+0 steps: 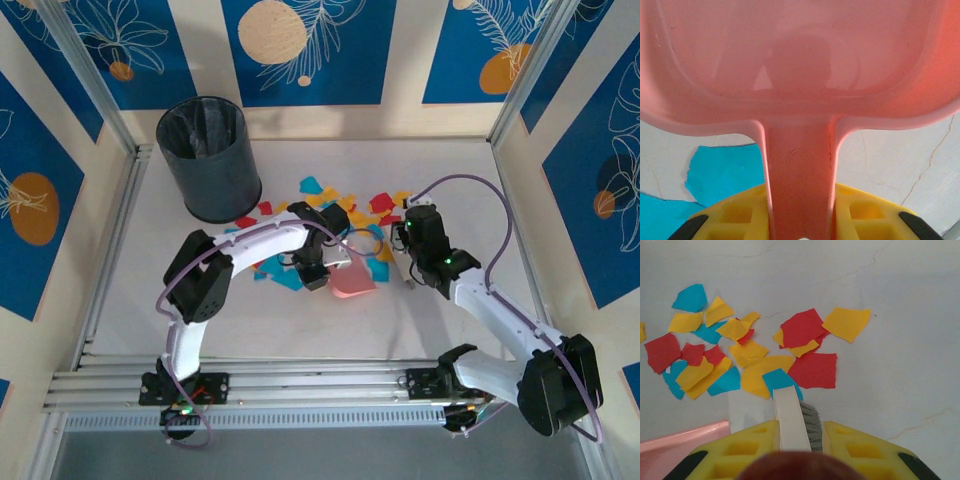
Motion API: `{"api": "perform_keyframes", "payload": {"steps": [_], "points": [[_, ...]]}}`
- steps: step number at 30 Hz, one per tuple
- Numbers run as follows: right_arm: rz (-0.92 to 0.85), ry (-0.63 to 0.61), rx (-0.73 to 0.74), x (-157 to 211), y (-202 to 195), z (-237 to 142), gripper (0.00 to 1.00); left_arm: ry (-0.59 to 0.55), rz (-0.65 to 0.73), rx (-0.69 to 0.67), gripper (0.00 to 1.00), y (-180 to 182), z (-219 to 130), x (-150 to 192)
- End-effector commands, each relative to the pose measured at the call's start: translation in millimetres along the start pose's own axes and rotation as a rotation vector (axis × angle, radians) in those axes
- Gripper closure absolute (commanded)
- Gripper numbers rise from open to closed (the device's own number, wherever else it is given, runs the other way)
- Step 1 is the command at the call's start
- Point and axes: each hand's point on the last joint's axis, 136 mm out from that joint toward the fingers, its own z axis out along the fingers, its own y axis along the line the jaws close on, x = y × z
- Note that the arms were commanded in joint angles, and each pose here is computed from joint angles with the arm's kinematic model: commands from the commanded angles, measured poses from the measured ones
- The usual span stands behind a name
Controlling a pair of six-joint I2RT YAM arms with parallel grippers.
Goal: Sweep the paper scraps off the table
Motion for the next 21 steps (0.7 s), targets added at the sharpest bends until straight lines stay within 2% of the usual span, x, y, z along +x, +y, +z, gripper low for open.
{"api": "perform_keyframes", "payload": {"steps": [1,21], "points": [[0.028,0.027,-0.089,6,19,3,1.0,0.013,0.039,0.019,1.0,-6,1,-4],[0.0,-0.001,-0.294,-22,61,-14,1.0,-0.004,0.013,-0.045,1.0,11,4,-21]]}}
